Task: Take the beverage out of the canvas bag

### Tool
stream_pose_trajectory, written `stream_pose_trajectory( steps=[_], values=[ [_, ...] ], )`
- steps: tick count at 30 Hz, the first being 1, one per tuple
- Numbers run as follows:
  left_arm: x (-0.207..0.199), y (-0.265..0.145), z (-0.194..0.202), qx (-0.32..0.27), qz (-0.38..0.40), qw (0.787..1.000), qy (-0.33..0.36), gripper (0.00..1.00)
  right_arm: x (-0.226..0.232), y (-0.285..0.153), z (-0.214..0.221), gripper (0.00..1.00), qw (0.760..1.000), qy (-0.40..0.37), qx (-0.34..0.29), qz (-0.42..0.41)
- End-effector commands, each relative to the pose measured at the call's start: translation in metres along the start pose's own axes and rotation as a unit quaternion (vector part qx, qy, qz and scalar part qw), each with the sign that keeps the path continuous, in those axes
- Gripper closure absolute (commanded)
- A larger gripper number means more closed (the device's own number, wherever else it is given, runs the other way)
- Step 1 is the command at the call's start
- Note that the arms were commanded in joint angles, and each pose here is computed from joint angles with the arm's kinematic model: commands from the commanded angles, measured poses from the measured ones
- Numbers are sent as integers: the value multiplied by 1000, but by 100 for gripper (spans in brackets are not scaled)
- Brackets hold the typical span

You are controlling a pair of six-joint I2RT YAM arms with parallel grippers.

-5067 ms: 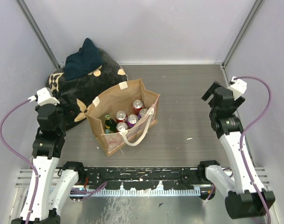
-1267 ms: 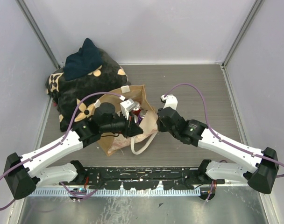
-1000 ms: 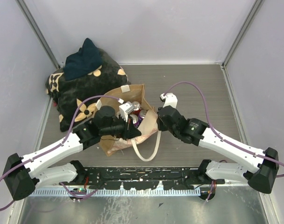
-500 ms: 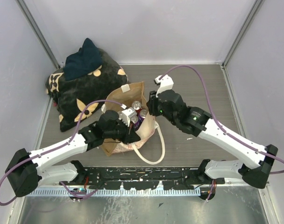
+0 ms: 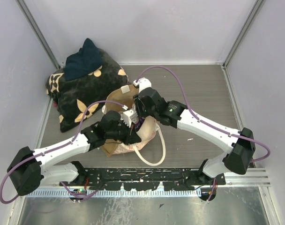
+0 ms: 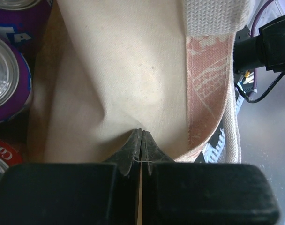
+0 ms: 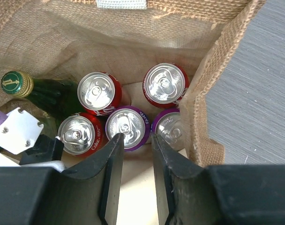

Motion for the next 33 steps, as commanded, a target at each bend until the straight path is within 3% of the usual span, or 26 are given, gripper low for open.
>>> stream_pose_trajectory(
  steps=[1,11,12,14,15,18,26,33],
  values=[
    [7,-9,55,86,-13,996,-5,93,5,14,-4,63,1000,-8,-6,5],
    [11,-15,55,80,-32,996,0,91,-35,50,30,54,996,23,35,85],
    [10,-15,56,82,-31,996,0,91,-42,51,31,49,994,28,36,96],
    [11,-15,56,84,-32,996,1,91,-55,50,28,25,991,36,27,123],
    [11,-14,57,84,-31,996,2,91,-61,47,26,17,990,37,20,134],
    [12,-14,57,87,-31,996,4,91,-71,41,19,12,986,33,7,161],
    [12,-12,55,92,-30,995,8,91,-91,44,22,11,973,66,6,221],
    [12,-14,53,89,-32,995,10,92,-106,47,22,20,956,106,-1,273]
  ],
)
Point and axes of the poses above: each gripper's point midway between its finger pads, its own y axis out along the fingers, its own x axis along the line the jaws close on, z = x × y, the point moved 2 cm from there along -y, back along the fingers, and after that the axes turned 15 degrees about y, right-handed, at the moved point
